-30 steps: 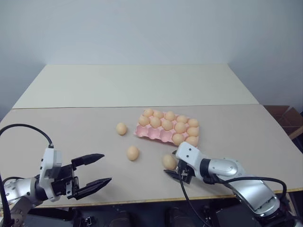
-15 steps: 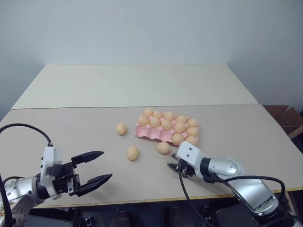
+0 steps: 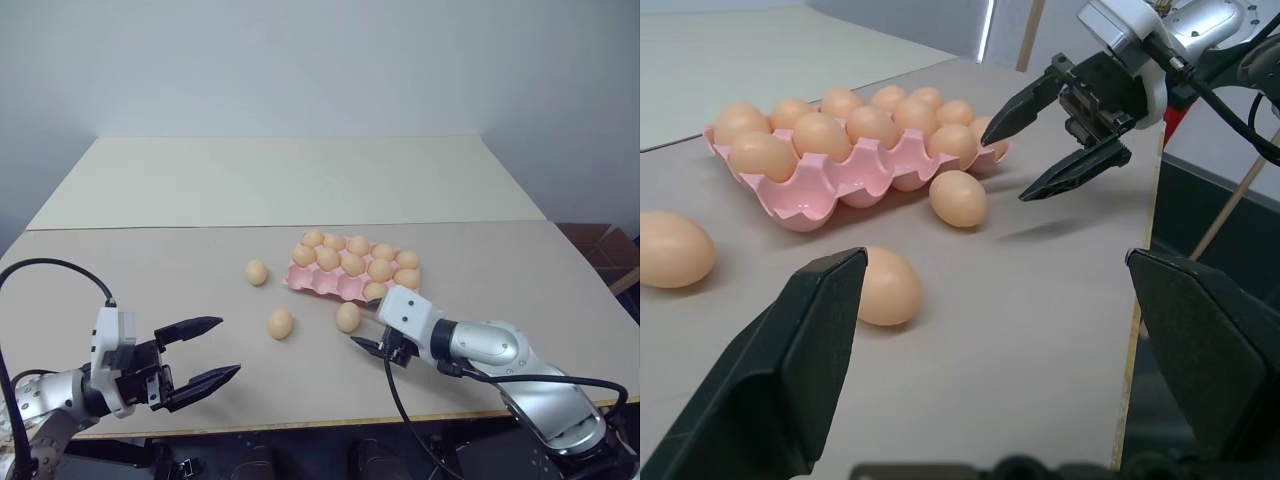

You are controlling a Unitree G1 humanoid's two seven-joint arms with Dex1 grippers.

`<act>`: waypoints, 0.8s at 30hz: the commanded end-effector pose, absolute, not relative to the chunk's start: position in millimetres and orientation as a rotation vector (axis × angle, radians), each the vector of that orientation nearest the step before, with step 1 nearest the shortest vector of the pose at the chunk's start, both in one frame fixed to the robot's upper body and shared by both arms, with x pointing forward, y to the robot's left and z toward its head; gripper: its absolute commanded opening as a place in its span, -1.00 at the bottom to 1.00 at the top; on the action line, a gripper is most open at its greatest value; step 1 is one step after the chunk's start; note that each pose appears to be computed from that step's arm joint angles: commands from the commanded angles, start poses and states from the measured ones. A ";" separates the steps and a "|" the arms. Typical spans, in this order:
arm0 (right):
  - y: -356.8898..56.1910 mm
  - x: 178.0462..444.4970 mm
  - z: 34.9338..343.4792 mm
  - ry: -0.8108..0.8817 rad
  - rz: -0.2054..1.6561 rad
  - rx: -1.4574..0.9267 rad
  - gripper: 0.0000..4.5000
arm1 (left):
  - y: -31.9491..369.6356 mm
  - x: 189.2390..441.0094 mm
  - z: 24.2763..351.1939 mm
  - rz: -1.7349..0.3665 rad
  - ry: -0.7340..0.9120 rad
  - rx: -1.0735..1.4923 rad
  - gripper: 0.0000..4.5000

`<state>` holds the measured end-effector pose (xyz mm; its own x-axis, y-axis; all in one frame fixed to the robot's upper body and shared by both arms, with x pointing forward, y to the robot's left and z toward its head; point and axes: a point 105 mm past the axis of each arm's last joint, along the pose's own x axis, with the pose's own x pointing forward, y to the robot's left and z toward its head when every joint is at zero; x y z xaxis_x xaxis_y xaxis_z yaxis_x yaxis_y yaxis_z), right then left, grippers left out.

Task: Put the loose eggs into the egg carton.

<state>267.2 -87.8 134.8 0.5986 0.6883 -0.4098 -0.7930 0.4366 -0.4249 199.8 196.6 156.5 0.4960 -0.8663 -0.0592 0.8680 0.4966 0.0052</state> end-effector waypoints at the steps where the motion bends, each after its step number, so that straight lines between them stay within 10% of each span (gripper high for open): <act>1: -79.9 269.2 152.9 0.086 0.912 -0.644 0.65 | 193.4 200.4 162.5 -1.060 0.012 0.056 1.00; 24: -70.7 291.4 107.5 0.156 0.882 -0.659 0.65 | 194.3 194.8 162.0 -1.044 0.024 0.054 1.00</act>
<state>291.8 -73.0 99.1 0.6338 0.6489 -0.4209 -0.7681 0.4639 -0.4414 197.3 195.8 152.9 0.5086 -0.8586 -0.0652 0.8601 0.5101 -0.0082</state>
